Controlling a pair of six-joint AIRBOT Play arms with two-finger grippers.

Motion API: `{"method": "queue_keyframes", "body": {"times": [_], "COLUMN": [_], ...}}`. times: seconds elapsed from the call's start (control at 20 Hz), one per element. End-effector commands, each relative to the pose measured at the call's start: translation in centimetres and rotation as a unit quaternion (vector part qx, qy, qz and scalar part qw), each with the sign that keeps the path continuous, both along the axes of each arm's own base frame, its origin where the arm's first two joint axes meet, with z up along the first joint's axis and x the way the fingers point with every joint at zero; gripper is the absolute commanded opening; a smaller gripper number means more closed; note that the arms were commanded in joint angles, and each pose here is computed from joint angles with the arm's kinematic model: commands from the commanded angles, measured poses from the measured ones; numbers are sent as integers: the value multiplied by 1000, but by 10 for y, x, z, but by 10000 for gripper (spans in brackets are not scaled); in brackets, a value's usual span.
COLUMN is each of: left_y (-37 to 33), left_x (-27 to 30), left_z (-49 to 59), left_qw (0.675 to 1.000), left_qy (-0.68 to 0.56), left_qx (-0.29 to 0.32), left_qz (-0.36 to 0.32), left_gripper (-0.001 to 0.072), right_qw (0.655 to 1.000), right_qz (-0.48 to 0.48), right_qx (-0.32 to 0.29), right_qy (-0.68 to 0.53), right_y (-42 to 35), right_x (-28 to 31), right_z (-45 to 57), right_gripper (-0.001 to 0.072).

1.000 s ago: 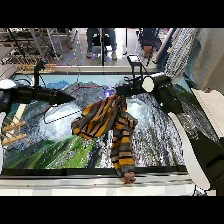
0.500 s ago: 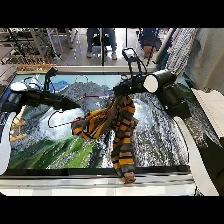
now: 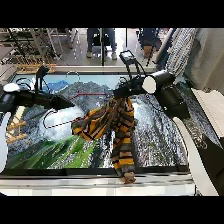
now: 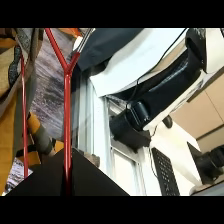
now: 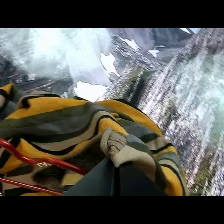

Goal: Fold the clothes and pants, and hang the long-sleeved shirts on hangers.

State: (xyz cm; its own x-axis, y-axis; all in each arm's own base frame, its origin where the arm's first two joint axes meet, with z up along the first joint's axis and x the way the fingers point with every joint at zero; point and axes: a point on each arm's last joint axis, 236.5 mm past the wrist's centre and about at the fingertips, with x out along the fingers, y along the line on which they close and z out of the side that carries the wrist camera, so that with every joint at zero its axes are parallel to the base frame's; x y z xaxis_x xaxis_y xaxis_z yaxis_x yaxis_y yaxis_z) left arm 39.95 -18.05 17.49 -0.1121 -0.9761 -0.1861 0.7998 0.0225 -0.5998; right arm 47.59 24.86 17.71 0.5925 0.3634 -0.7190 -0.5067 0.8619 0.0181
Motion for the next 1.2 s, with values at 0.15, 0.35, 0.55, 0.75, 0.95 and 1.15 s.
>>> {"method": "queue_keyframes", "body": {"times": [0.15,0.35,0.55,0.75,0.95,1.15], "left_y": [-15,-16,-29,-40,-44,-43], "left_x": [-7,3,13,-9,-12,-9], "left_z": [-6,-8,25,50,30,27], "left_qw": [1000,1000,992,978,980,981], "left_qy": [11,3,-98,-117,-80,-75], "left_qx": [3,0,-79,-166,-165,-165], "left_qz": [-22,-4,4,-50,-73,-71], "left_gripper": [10,8,8,9,8,8], "right_qw": [982,968,968,968,966,948], "right_qz": [187,247,239,232,220,210], "right_qx": [0,21,40,29,43,-107], "right_qy": [-30,-35,-61,-85,-125,-214], "right_y": [63,80,85,84,86,34], "right_x": [-69,-120,-116,-104,-92,-72], "right_z": [36,68,83,84,101,118], "right_gripper": [19,20,21,22,283,440]}}
